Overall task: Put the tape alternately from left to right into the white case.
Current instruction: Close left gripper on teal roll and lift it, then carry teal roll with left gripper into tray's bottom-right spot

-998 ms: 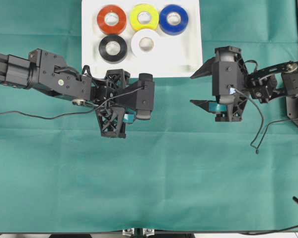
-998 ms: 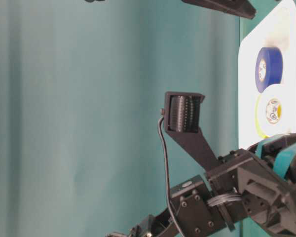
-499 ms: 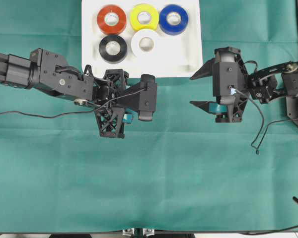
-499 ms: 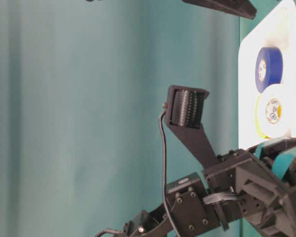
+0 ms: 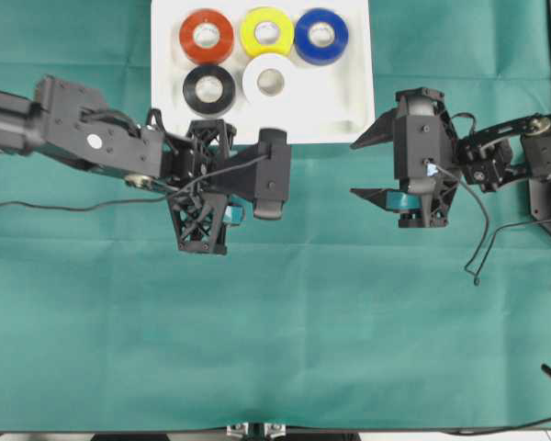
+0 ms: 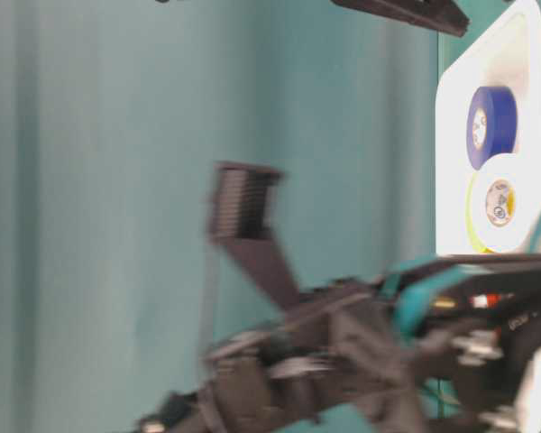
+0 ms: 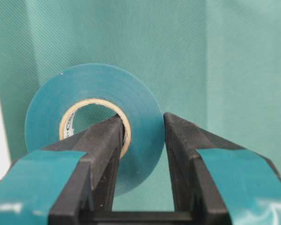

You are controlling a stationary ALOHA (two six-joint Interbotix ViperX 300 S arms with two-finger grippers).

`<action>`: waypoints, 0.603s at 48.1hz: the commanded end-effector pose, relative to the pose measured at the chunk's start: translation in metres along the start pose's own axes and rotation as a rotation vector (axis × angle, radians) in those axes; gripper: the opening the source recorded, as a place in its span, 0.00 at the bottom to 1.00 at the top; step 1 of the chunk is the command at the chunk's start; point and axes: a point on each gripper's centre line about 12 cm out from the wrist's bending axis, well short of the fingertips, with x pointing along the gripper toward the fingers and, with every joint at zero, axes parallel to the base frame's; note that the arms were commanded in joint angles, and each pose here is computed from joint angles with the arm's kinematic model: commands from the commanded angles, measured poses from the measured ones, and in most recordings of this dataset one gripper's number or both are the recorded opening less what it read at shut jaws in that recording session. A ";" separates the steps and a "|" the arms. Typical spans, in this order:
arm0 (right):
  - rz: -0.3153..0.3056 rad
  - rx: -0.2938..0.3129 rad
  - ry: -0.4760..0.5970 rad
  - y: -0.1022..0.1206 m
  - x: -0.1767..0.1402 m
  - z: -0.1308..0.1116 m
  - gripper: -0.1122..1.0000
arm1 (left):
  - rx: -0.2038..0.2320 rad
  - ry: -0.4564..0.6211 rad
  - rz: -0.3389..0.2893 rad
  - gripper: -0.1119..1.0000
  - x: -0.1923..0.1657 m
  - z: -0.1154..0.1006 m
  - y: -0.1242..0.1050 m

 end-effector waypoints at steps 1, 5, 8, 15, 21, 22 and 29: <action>0.007 0.000 -0.016 0.001 -0.001 0.004 0.81 | 0.001 -0.083 -0.003 0.07 -0.032 0.024 -0.002; 0.007 0.000 -0.016 0.001 -0.001 0.004 0.81 | 0.006 -0.097 -0.002 0.07 -0.041 0.031 -0.002; 0.007 0.000 -0.016 0.001 -0.001 0.004 0.81 | 0.006 -0.098 -0.001 0.07 -0.046 0.033 -0.001; 0.008 -0.001 -0.016 0.002 -0.001 0.004 0.81 | 0.011 -0.089 0.003 0.07 -0.049 0.037 0.002; 0.007 0.000 -0.018 0.001 -0.002 0.005 0.81 | 0.033 -0.086 0.009 0.07 -0.048 0.038 0.006; 0.007 0.000 -0.016 0.001 -0.001 0.004 0.81 | 0.038 -0.086 0.010 0.07 -0.048 0.038 0.007; 0.009 0.001 -0.017 0.002 -0.001 0.005 0.81 | 0.065 -0.102 0.027 0.07 -0.050 0.042 0.019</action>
